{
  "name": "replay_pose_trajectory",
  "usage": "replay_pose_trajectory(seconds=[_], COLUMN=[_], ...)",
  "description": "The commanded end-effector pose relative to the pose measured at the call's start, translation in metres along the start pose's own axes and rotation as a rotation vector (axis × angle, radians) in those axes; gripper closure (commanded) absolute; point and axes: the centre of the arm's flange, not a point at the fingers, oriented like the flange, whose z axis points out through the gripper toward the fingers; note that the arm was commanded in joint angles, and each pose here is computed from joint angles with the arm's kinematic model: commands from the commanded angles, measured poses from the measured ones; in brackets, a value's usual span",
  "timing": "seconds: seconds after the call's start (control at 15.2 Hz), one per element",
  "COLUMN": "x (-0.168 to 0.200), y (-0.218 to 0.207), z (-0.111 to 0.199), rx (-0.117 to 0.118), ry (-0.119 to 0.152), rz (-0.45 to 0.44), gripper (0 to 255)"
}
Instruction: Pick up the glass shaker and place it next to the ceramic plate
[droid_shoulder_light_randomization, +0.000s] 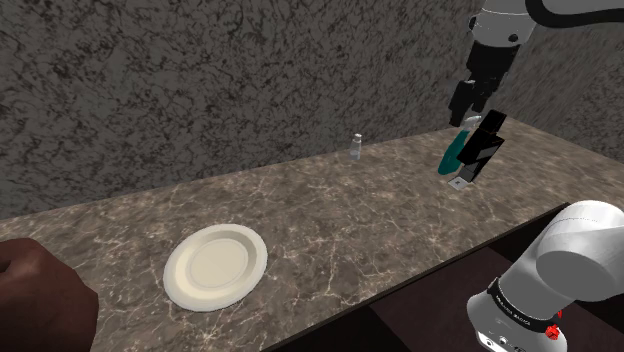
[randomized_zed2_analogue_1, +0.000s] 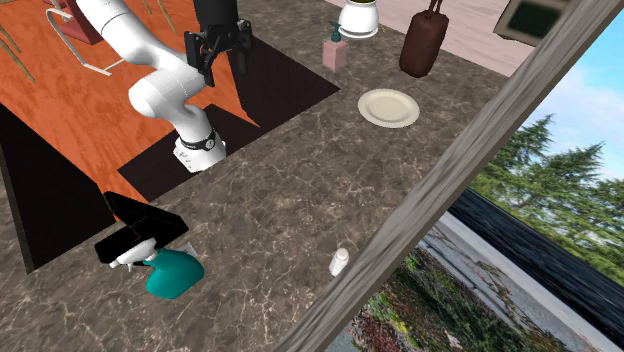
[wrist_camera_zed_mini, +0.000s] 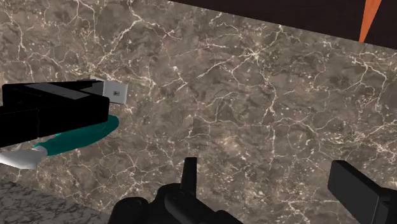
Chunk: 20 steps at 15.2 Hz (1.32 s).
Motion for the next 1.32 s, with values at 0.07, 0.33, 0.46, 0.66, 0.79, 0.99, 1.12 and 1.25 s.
replay_pose_trajectory(seconds=[0.07,0.33,0.46,0.66,0.79,0.99,1.12,1.25], x=[0.009,0.044,0.061,0.088,0.107,0.134,0.153,0.171], y=[0.003,0.015,0.021,0.030,0.035,0.044,0.049,0.055], z=[0.009,0.044,0.061,0.086,0.103,0.128,0.145,0.161], rx=[0.008,0.038,0.053,0.076,0.091,0.114,0.129,0.144], ry=[0.007,0.033,0.046,0.066,0.079,0.099,0.112,0.125], rz=[0.005,0.026,0.036,0.051,0.062,0.077,0.087,0.098], gripper=[0,0,0,0,0,0,0,0])
